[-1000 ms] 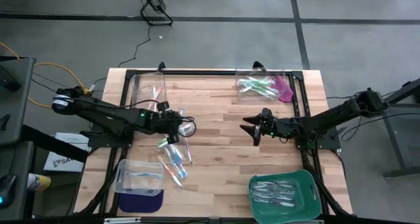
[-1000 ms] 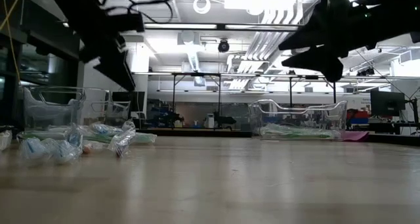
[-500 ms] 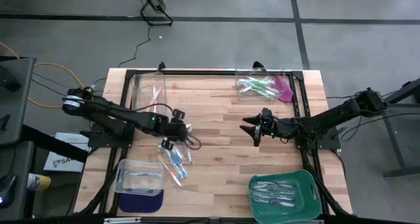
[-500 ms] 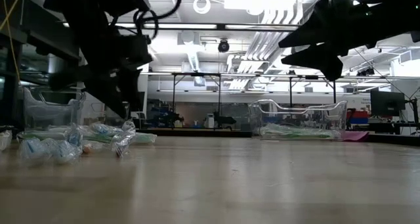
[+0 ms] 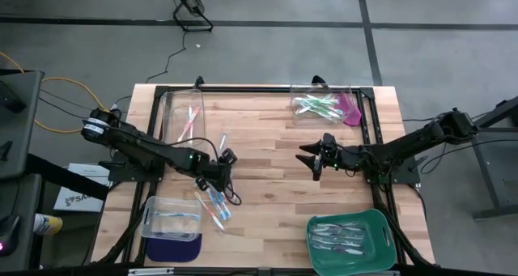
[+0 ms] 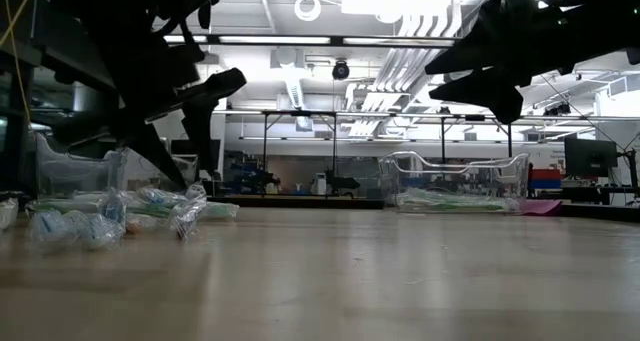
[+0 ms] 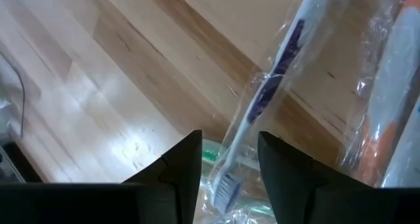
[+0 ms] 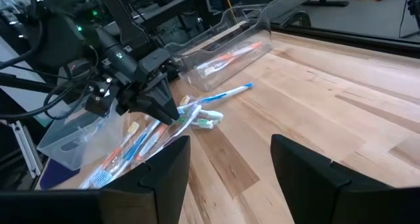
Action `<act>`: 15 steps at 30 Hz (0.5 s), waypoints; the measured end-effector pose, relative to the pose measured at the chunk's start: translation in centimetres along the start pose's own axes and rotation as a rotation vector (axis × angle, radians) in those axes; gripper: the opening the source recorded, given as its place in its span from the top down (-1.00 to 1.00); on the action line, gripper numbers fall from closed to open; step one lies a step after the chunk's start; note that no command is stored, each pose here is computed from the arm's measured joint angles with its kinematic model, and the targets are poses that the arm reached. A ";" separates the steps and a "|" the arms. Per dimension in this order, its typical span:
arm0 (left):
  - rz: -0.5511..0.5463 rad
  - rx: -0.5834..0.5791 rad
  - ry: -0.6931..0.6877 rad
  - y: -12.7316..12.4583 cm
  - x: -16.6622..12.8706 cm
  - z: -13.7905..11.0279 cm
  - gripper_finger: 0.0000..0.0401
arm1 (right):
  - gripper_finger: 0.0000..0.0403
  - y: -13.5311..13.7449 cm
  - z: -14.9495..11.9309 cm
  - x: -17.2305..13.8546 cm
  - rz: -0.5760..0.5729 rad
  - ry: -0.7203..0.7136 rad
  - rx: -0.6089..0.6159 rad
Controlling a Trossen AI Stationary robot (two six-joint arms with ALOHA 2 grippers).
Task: Pick & Place Toothbrushes
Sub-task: Put the violet toothbrush into the green bin
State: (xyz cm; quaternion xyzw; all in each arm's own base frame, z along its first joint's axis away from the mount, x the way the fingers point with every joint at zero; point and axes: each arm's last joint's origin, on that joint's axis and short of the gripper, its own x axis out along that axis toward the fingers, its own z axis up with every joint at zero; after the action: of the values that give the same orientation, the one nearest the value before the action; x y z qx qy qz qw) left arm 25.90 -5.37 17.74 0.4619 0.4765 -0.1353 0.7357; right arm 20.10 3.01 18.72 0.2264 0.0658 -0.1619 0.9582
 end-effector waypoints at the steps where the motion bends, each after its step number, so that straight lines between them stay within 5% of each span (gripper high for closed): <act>1: -0.007 -0.001 -0.007 0.0 0.0 0.0 0.29 | -0.02 0.0 0.0 0.0 0.000 0.000 0.000; 15: -0.051 0.055 -0.033 -0.3 1.1 0.5 0.29 | -0.02 0.0 0.0 0.0 0.000 0.000 0.000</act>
State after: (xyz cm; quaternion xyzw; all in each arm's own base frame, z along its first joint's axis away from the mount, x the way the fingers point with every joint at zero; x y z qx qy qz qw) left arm 26.50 -5.67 16.71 0.4674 0.4720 -0.1749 0.7268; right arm 20.10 3.01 18.72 0.2266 0.0658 -0.1618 0.9582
